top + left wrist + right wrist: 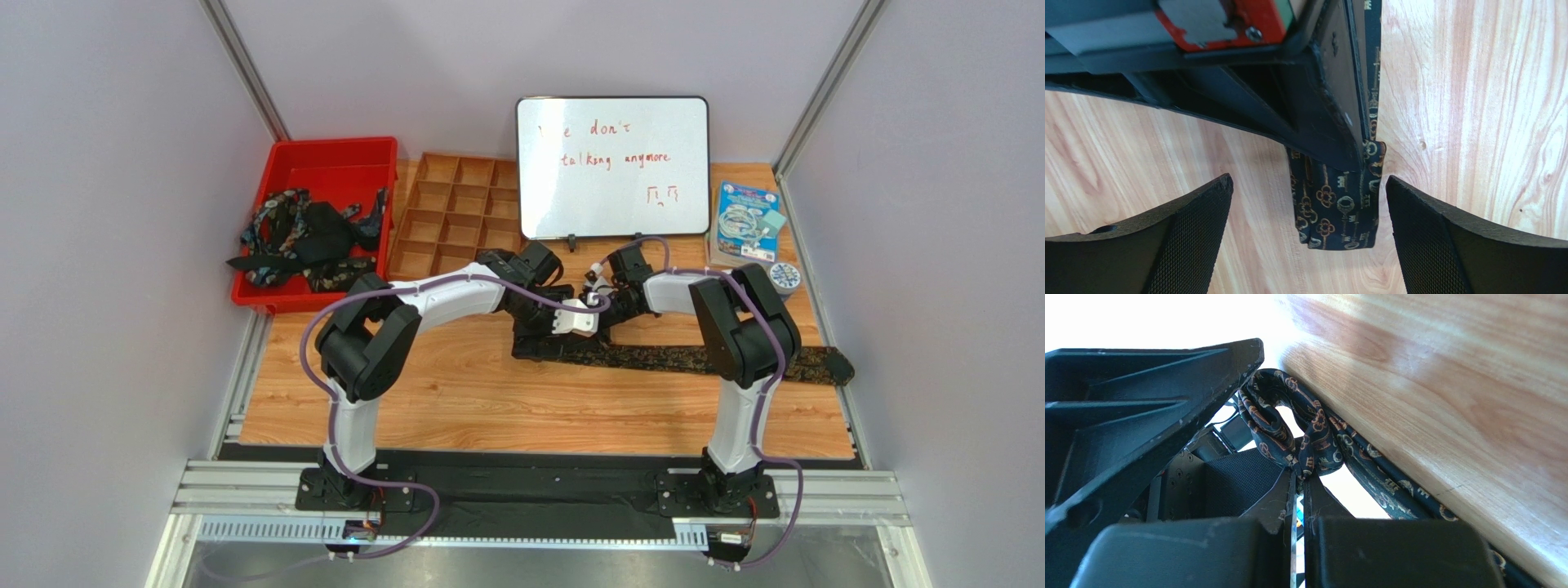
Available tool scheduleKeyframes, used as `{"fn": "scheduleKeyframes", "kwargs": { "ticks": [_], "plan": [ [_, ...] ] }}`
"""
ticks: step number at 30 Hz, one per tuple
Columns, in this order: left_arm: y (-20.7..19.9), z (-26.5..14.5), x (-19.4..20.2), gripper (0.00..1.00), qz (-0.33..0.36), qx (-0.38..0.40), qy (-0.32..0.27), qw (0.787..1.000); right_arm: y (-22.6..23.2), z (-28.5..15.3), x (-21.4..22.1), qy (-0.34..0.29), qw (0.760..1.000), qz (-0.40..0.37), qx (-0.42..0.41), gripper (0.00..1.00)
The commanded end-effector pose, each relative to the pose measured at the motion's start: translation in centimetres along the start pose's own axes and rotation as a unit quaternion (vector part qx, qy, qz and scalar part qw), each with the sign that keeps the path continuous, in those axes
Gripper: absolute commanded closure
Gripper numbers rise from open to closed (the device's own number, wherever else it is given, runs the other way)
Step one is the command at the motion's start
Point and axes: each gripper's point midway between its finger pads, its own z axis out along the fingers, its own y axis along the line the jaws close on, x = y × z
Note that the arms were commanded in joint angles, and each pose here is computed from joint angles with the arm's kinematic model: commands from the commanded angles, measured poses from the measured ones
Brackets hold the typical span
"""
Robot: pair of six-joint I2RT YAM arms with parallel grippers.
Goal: Roll the ties
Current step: Roll the tie at the center of the board.
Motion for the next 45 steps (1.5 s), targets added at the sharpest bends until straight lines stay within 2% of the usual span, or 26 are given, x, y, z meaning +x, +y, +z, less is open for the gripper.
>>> {"fn": "scheduleKeyframes", "kwargs": {
  "ticks": [1, 6, 9, 15, 19, 31, 36, 40, 45],
  "plan": [
    [0.0, -0.4, -2.1, 0.01, 0.034, 0.010, -0.038, 0.999, 0.5, 0.1, -0.2, 0.004, 1.000, 0.000, -0.011, 1.00],
    [-1.3, 0.3, -1.4, 0.01, 0.037, 0.059, -0.027, 0.997, 0.8, -0.1, -0.5, 0.002, 1.000, -0.002, -0.015, 1.00],
    [-2.3, 0.5, -0.8, 0.05, 0.037, 0.080, -0.020, 0.996, 1.3, -0.2, -0.6, 0.000, 1.000, -0.006, -0.021, 1.00],
    [-2.2, 1.1, -0.1, 0.21, 0.027, 0.083, -0.002, 0.996, 1.7, -0.3, -0.6, 0.000, 1.000, -0.005, -0.030, 1.00],
    [-1.9, 1.2, -0.1, 0.36, 0.022, 0.079, 0.003, 0.997, 2.0, -0.5, -0.5, 0.002, 0.999, -0.003, -0.034, 1.00],
    [-2.2, 0.8, 0.0, 0.65, 0.030, 0.077, 0.006, 0.997, 1.4, -1.3, -1.2, -0.008, 0.999, 0.001, -0.032, 1.00],
    [-2.4, 0.6, 0.0, 0.65, 0.033, 0.076, 0.007, 0.997, 0.1, -1.2, -1.3, -0.012, 1.000, -0.008, -0.012, 1.00],
    [-2.5, 0.4, 0.1, 0.57, 0.037, 0.076, 0.005, 0.996, -1.4, -1.1, -1.8, -0.018, 1.000, -0.012, 0.012, 1.00],
    [-2.9, -0.4, 0.0, 0.36, 0.045, 0.070, 0.000, 0.997, -3.2, -0.9, -2.4, -0.020, 0.999, 0.005, 0.030, 1.00]
  ]
}}
